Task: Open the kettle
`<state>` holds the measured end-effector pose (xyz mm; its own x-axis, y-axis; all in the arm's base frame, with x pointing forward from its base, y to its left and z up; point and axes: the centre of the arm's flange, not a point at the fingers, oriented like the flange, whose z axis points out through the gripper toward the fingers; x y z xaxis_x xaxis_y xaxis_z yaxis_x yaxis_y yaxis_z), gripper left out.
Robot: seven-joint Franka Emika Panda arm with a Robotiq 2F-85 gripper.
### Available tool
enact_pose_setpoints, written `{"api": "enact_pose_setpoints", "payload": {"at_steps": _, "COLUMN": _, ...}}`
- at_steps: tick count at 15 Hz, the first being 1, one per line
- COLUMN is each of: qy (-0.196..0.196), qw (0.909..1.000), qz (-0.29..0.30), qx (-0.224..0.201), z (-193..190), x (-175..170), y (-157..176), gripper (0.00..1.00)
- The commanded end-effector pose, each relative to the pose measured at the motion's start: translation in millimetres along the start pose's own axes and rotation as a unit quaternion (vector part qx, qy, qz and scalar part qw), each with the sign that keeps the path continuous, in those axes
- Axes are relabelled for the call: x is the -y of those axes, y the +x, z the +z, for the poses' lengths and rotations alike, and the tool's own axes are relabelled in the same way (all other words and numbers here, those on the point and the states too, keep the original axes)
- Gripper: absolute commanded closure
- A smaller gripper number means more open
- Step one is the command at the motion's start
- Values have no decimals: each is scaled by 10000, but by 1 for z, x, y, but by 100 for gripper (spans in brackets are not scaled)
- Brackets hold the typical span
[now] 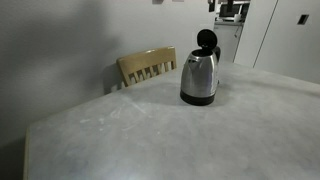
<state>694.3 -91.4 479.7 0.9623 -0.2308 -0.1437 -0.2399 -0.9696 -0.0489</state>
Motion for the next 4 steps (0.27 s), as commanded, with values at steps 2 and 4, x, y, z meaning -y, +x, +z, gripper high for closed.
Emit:
{"api": "enact_pose_setpoints", "payload": {"at_steps": 2, "qy": -1, "qw": 10000, "qz": -1, "qx": -1, "z": 0, "x": 0, "y": 0, "gripper": 0}}
{"api": "enact_pose_setpoints", "payload": {"at_steps": 4, "qy": -2, "qw": 10000, "qz": -1, "qx": 4, "z": 0, "x": 0, "y": 0, "gripper": 0}}
